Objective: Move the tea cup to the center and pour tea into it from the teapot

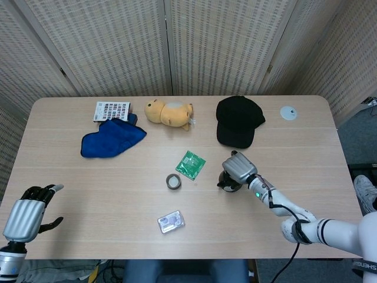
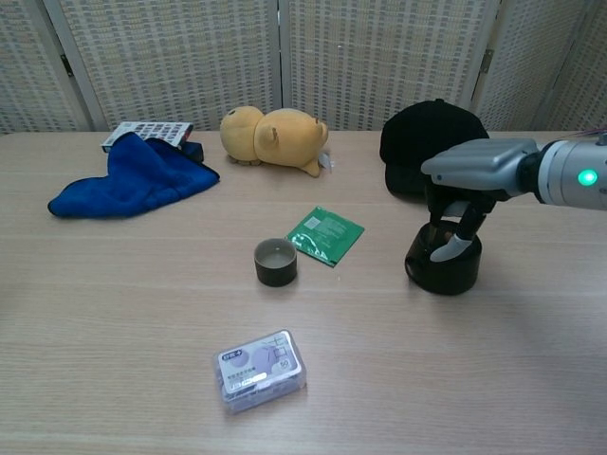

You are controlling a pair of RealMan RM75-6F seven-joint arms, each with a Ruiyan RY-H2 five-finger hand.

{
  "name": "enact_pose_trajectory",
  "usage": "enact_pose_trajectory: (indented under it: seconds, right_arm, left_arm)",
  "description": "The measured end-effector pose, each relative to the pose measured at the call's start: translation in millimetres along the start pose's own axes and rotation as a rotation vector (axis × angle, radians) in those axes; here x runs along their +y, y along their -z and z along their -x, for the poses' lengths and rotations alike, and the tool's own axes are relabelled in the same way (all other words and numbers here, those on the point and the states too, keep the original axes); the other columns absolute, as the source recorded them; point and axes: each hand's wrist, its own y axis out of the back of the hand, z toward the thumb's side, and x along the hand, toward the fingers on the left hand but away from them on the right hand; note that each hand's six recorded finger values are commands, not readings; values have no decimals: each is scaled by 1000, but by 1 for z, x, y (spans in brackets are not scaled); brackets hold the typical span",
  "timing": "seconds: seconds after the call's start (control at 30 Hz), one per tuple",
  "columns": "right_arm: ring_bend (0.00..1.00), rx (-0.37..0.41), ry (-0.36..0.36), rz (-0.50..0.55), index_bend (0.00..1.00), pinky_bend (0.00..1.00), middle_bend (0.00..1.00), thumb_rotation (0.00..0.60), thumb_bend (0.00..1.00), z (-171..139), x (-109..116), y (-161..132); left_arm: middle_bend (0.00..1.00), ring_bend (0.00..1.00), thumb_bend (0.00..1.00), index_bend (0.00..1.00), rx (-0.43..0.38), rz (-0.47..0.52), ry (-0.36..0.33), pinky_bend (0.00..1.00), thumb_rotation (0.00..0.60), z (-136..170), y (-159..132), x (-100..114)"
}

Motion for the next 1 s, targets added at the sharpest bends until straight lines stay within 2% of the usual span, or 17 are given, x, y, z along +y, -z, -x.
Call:
enact_pose_trajectory:
  seconds: [0.2,0.33,0.57,0.87,1.0]
  right_arm:
    - [785,-11,-10,-28,973,193,859,409,0,1,-4,-1]
    - [701,-21,-15,-26,859,184,760,410,0,1,-5,-1]
    - [471,-27,-16,3,576,178,524,411,0,-2,-2,-2]
    - [268,-32,1,37,320,171,335,410,0,-6,5,0]
    - [207,-35,26,50,244,152,264,409,0,-8,10,0]
  left_arm:
    - [262,318,150,227,10,21,7,214,600,-4,-7,0]
    - [262,318,150,227,18,26,14,214,600,-4,-7,0]
    - [262,318,150,227,21,26,16,214,600,-4,-7,0]
    - [262,318,149,227,24,25,14,214,600,-3,-6,2]
    - [262,318,150,227,25,25,11,214,600,-3,-6,3]
